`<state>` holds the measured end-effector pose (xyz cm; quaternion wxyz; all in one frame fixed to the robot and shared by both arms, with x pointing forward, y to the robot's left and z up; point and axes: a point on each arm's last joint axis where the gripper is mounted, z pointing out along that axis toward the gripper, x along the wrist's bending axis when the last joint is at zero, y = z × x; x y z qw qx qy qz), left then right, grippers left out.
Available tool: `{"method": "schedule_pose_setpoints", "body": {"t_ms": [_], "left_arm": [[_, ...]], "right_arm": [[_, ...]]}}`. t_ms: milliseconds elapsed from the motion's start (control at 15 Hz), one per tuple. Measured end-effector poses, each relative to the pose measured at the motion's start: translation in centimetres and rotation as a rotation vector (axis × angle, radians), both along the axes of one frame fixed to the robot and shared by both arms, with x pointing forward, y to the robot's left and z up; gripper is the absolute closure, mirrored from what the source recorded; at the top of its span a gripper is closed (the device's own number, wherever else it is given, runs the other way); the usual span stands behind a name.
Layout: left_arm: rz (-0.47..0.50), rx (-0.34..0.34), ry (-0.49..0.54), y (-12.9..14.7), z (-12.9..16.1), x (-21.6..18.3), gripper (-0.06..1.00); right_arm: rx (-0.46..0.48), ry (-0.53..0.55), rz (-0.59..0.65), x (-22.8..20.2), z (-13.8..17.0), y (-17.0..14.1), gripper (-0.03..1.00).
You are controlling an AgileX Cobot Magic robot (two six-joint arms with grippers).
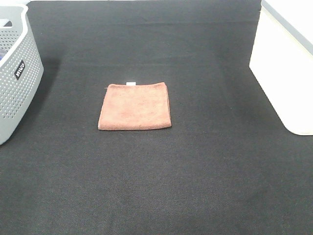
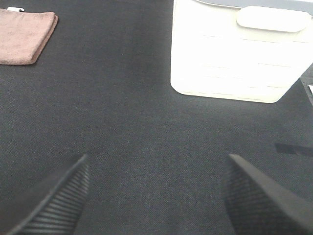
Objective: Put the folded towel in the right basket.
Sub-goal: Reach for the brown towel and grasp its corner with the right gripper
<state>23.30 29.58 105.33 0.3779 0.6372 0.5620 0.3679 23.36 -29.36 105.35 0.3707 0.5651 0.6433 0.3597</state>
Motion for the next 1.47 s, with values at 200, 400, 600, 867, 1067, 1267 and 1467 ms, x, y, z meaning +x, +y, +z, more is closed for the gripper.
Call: {"method": "schedule_pose_setpoints", "body": {"t_ms": [200, 400, 600, 867, 1067, 1267, 1467], "left_arm": [[0.000, 0.000, 0.000, 0.0, 0.0, 0.0, 0.06], [0.000, 0.000, 0.000, 0.0, 0.0, 0.0, 0.06], [0.000, 0.000, 0.000, 0.0, 0.0, 0.0, 0.06], [0.000, 0.000, 0.000, 0.0, 0.0, 0.0, 0.06], [0.000, 0.000, 0.000, 0.0, 0.0, 0.0, 0.06], [0.000, 0.000, 0.000, 0.0, 0.0, 0.0, 0.06], [0.000, 0.000, 0.000, 0.0, 0.0, 0.0, 0.06]], "right_arm": [[0.000, 0.000, 0.000, 0.0, 0.0, 0.0, 0.25], [0.000, 0.000, 0.000, 0.0, 0.0, 0.0, 0.25], [0.000, 0.000, 0.000, 0.0, 0.0, 0.0, 0.25], [0.000, 0.000, 0.000, 0.0, 0.0, 0.0, 0.25], [0.001, -0.036, -0.002, 0.4, 1.1, 0.0, 0.25], [0.011, -0.015, -0.004, 3.7, 4.3, 0.0, 0.25], [0.035, 0.073, 0.001, 8.2, 6.6, 0.1, 0.25]]}}
